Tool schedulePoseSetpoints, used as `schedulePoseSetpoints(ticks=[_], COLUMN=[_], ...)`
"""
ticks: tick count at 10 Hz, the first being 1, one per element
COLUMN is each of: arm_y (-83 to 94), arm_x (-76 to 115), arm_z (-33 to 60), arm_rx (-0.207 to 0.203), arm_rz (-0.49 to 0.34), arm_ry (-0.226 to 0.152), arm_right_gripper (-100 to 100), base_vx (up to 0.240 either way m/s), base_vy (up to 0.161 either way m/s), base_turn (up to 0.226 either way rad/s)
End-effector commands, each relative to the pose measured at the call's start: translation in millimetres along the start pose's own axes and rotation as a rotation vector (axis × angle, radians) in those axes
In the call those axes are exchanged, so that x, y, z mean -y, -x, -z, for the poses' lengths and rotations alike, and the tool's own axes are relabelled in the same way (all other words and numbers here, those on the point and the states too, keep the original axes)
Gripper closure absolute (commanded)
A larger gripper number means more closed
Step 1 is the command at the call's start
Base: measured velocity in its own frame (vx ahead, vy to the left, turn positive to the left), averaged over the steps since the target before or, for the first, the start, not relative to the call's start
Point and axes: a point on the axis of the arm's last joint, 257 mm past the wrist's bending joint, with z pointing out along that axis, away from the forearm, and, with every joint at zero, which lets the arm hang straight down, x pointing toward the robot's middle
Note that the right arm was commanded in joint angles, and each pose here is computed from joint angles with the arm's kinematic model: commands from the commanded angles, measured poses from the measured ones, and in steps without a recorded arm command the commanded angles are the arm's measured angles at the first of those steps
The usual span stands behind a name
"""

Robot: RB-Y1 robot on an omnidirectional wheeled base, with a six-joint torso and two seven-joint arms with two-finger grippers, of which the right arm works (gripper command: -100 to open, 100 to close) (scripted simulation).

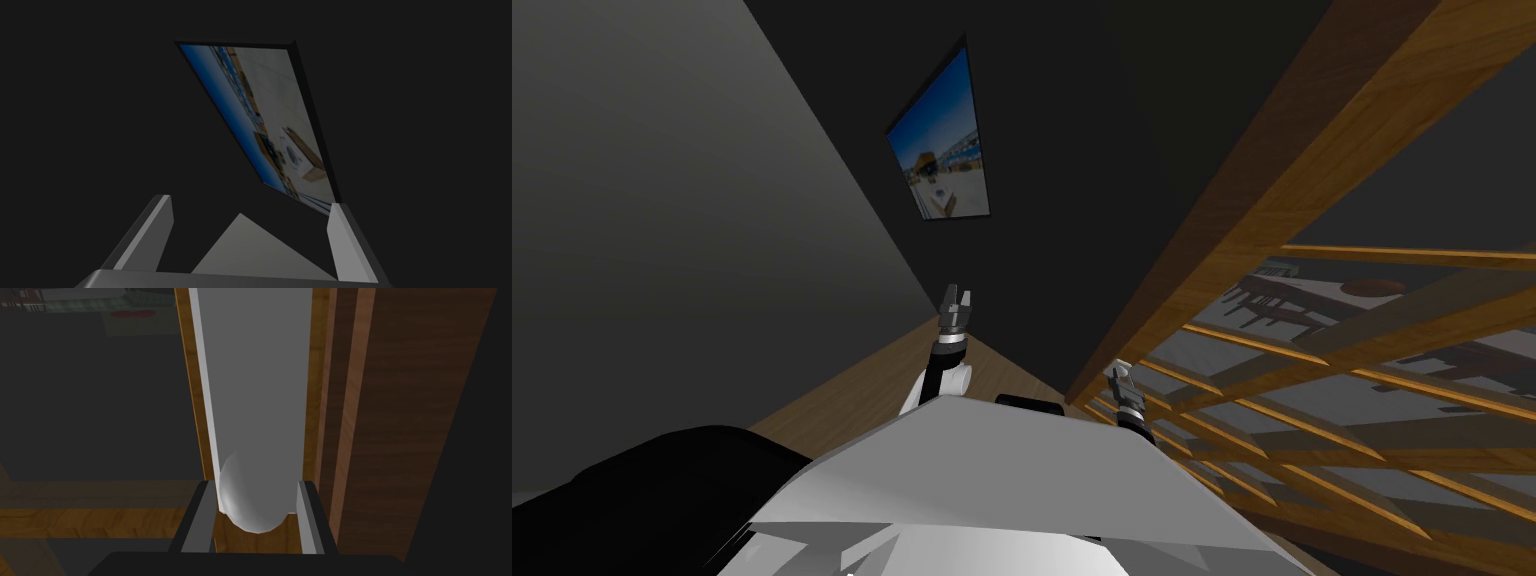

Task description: Pull the door open

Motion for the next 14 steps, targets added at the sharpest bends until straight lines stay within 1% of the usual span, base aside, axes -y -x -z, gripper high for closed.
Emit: schedulePoseSetpoints(ticks=[1, 2, 3, 5, 6, 7, 8, 9, 10, 12, 13, 14], arm_y=[-0.2, -0.2, -8.9, -21.4, -21.7, -29.2, -31.3, -39.7, -41.4, -41.4, -50.6, -53.2], arm_x=[-0.7, -0.7, 8.0, 18.4, 18.4, 25.4, 25.3, 31.9, 31.7, 31.7, 38.4, 38.5], arm_z=[-0.6, -0.6, -0.2, 0.5, 0.6, 1.5, 1.7, 3.2, 3.5, 3.5, 5.6, 6.2], arm_rx=[-0.001, -0.001, -0.034, -0.081, -0.082, -0.109, -0.117, -0.146, -0.153, -0.153, -0.184, -0.194], arm_rz=[-0.001, -0.001, -0.036, -0.088, -0.088, -0.127, -0.127, -0.168, -0.169, -0.169, -0.216, -0.219], arm_ry=[0.001, 0.001, -0.031, -0.074, -0.074, -0.104, -0.104, -0.135, -0.135, -0.135, -0.169, -0.171], arm_right_gripper=[100, 100, 100, 100, 100, 100, 100, 100, 100, 100, 100, 100], base_vx=[0.0, 0.0, -0.011, -0.012, -0.008, -0.009, -0.006, -0.01, -0.012, -0.008, -0.007, -0.012], base_vy=[0.0, 0.0, 0.015, 0.035, 0.024, 0.025, 0.018, 0.013, 0.014, 0.004, 0.014, 0.013], base_turn=[0.0, 0.0, -0.063, -0.065, -0.016, -0.039, -0.041, -0.047, -0.031, -0.004, -0.065, -0.065])
